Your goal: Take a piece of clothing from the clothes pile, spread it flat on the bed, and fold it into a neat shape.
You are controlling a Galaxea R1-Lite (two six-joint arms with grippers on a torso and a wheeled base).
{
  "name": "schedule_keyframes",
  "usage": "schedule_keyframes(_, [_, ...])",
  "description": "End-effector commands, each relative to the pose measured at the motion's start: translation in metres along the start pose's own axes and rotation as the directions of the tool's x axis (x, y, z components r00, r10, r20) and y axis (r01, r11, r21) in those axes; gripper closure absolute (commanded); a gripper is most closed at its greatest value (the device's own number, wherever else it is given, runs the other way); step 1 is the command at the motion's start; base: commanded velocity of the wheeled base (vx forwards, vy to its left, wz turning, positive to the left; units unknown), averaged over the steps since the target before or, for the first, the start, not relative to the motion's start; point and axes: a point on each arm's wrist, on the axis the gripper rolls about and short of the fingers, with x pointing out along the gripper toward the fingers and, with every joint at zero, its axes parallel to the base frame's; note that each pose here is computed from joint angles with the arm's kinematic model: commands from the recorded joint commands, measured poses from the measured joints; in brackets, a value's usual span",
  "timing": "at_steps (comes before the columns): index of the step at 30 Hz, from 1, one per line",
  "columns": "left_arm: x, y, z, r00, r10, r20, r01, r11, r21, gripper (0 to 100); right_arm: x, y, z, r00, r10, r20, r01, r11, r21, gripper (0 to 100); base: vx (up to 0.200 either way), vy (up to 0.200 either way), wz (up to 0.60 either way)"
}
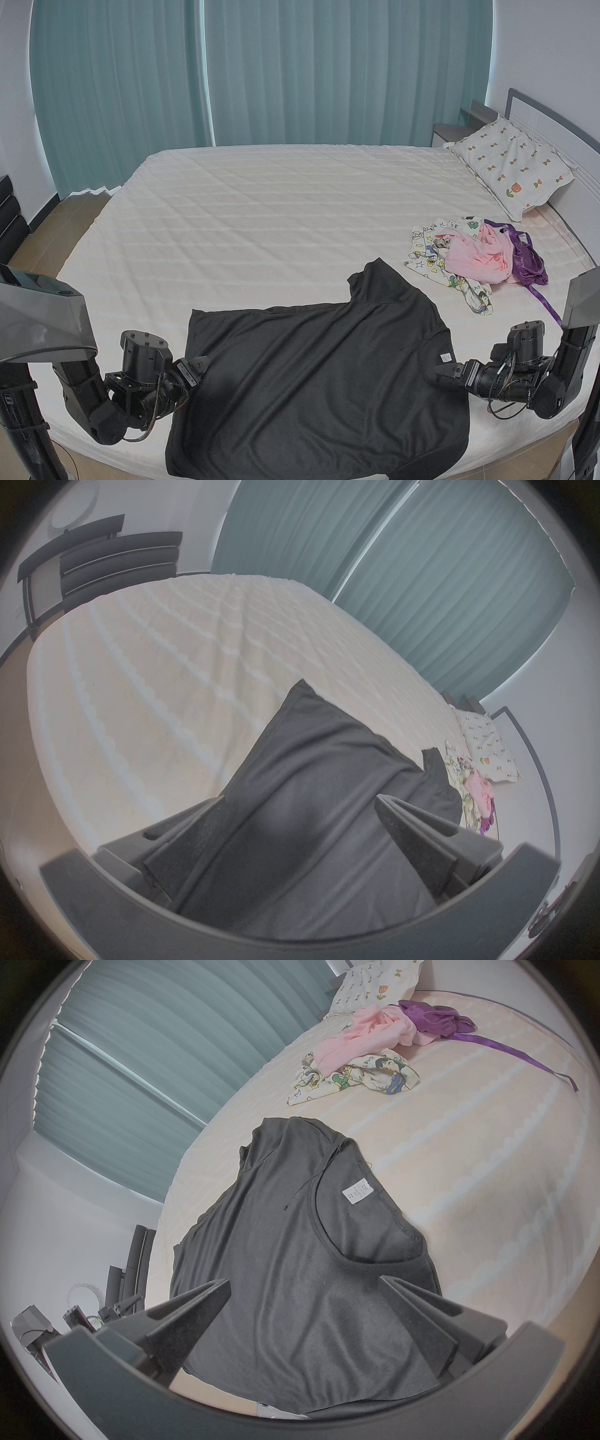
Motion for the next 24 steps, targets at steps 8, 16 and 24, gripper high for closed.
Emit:
schedule_keyframes(8, [0.065, -0.004, 0.053, 0.988, 0.037, 0.150, -0.040, 0.999, 0.019, 0, -0.003, 0.003, -0.007, 1.000, 0.016, -0.002, -0.016, 1.000, -0.010, 0, 0.000, 0.000, 0.00])
schedule_keyframes(16, [0.136, -0.020, 0.077, 0.986, 0.076, 0.149, -0.084, 0.995, 0.054, 0, -0.004, 0.003, -0.010, 1.000, 0.015, -0.010, -0.015, 1.000, -0.012, 0, 0.000, 0.000, 0.00])
schedule_keyframes(24, [0.175, -0.023, 0.083, 0.985, 0.085, 0.151, -0.099, 0.992, 0.085, 0, -0.005, 0.003, -0.011, 1.000, 0.012, -0.014, -0.012, 1.000, -0.012, 0, 0.000, 0.000, 0.00])
